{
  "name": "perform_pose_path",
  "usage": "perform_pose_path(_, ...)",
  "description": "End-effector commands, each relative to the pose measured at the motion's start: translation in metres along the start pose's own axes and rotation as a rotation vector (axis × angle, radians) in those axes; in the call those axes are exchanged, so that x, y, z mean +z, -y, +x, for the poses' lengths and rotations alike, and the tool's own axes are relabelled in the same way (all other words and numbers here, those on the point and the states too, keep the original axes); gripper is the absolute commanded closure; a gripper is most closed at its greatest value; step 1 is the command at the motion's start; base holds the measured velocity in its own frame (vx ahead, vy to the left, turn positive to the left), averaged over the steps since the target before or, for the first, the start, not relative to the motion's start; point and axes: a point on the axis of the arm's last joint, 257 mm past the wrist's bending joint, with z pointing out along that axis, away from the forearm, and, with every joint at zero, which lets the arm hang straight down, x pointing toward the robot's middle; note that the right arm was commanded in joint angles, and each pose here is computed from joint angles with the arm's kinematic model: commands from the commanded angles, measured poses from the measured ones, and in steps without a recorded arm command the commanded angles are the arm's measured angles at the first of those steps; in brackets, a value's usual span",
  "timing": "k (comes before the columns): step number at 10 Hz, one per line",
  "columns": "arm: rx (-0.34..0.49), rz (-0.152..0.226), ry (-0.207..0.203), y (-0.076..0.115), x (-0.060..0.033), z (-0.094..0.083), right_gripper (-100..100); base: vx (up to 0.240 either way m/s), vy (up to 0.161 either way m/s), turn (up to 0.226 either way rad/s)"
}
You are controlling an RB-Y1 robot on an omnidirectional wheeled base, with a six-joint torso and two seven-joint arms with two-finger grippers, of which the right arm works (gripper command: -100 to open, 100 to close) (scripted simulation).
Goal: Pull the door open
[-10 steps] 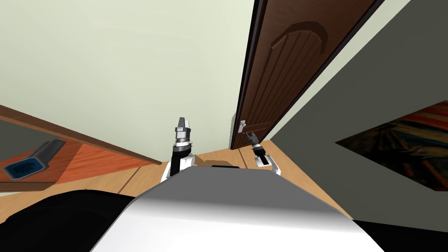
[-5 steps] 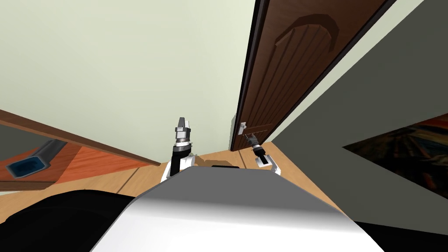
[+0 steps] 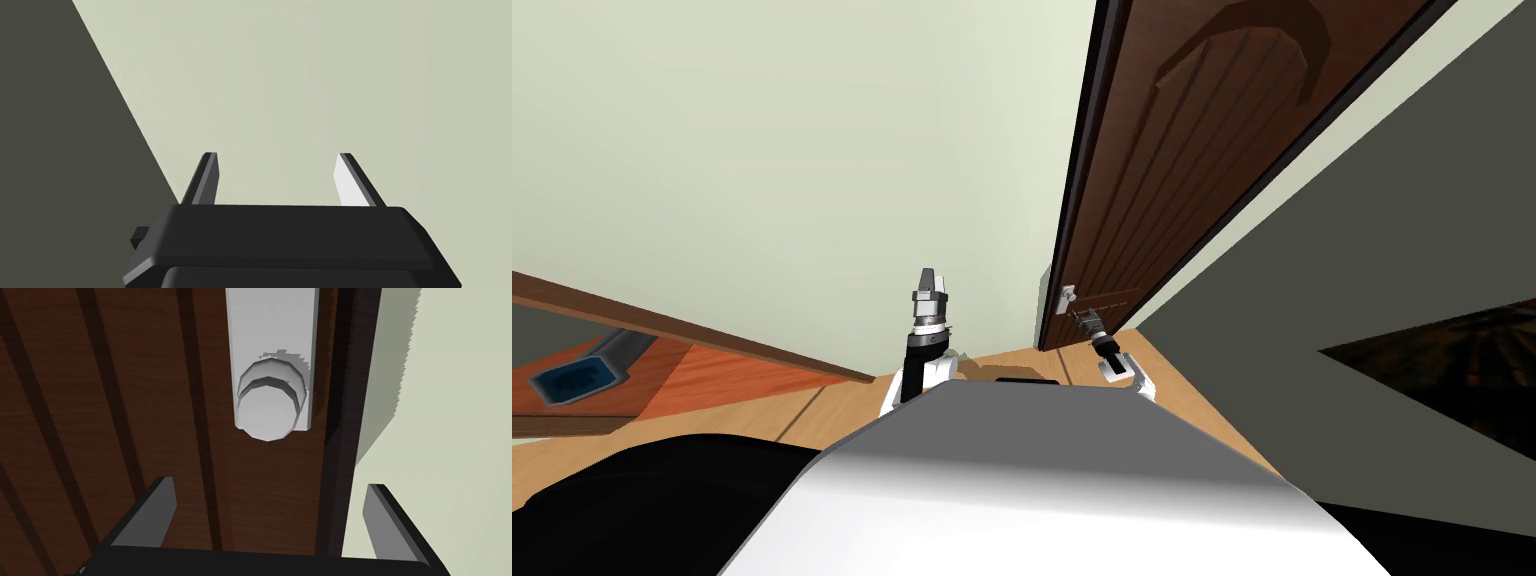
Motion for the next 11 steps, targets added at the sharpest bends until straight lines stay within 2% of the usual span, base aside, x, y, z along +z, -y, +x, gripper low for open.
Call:
perform_pose_path(1, -0.002, 0.036, 0.0, 0.015, 0.0008, 0.0, -100, 0.077, 0.003, 0.26)
perform_pose_path(4, -0.002, 0.114, 0.0, 0.046, 0.0008, 0.002, -100, 0.141, 0.01, 0.276)
perform_pose_path(6, -0.001, 0.134, 0.0, 0.054, 0.0004, 0.003, -100, 0.105, -0.005, 0.123)
perform_pose_path(7, -0.001, 0.128, 0.0, 0.052, 0.0009, 0.001, -100, 0.032, -0.003, 0.014)
perform_pose_path(8, -0.001, 0.128, 0.0, 0.052, 0.0009, 0.001, 100, 0.0, 0.0, -0.013)
perform_pose_path(11, -0.001, 0.128, 0.0, 0.052, 0.0009, 0.001, 100, -0.008, -0.002, 0.002)
